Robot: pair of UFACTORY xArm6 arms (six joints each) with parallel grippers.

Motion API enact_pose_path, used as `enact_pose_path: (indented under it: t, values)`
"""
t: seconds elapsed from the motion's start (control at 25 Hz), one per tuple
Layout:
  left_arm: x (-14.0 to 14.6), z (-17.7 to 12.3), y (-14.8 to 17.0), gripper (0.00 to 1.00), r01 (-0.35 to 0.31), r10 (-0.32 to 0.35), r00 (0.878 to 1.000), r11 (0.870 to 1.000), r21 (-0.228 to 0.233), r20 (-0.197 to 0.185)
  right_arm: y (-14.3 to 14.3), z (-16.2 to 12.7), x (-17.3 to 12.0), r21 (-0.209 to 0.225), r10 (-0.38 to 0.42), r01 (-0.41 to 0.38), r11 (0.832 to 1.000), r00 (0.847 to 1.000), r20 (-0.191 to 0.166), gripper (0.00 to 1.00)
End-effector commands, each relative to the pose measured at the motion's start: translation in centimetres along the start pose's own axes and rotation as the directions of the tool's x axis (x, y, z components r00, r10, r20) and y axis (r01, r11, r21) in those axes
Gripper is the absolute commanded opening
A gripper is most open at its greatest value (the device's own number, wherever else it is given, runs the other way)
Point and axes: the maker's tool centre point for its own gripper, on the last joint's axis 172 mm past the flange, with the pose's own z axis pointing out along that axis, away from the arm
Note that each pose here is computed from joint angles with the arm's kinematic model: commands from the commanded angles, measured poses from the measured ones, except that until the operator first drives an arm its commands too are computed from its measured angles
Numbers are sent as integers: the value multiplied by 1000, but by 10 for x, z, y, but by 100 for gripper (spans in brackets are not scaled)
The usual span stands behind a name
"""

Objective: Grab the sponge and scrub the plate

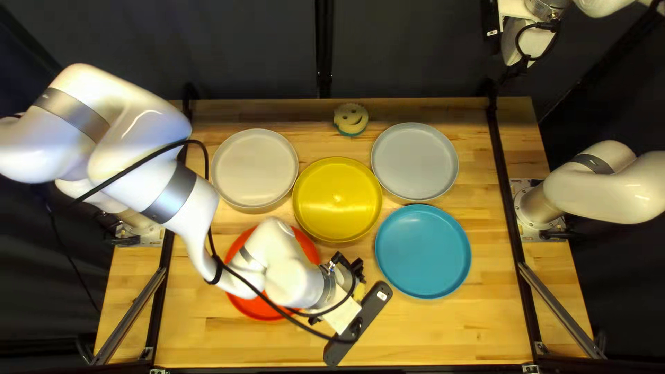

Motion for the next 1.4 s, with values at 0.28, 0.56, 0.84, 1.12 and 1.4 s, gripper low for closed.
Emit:
enact_pose_path:
  t: [0.28, 0.56, 0.84, 1.12, 1.4]
  values:
    - [22, 51, 13, 100, 36, -39, 999, 996, 86, 28, 0, 0, 0, 0, 0, 0, 1000, 1000, 0, 100]
    - [21, 55, 13, 100, 41, -45, 998, 993, 108, 37, 0, 0, 0, 0, 0, 0, 1000, 1000, 0, 100]
    - [4, 58, 16, 100, 47, -52, 998, 994, 96, 48, 0, 0, 0, 0, 0, 0, 1000, 1000, 0, 100]
    - [-5, 61, 20, 100, 40, -44, 998, 996, 82, 52, 0, 0, 0, 0, 0, 0, 1000, 1000, 0, 100]
    - [-13, 66, 21, 100, 37, -42, 997, 996, 79, 59, 0, 0, 0, 0, 0, 0, 1000, 1000, 0, 100]
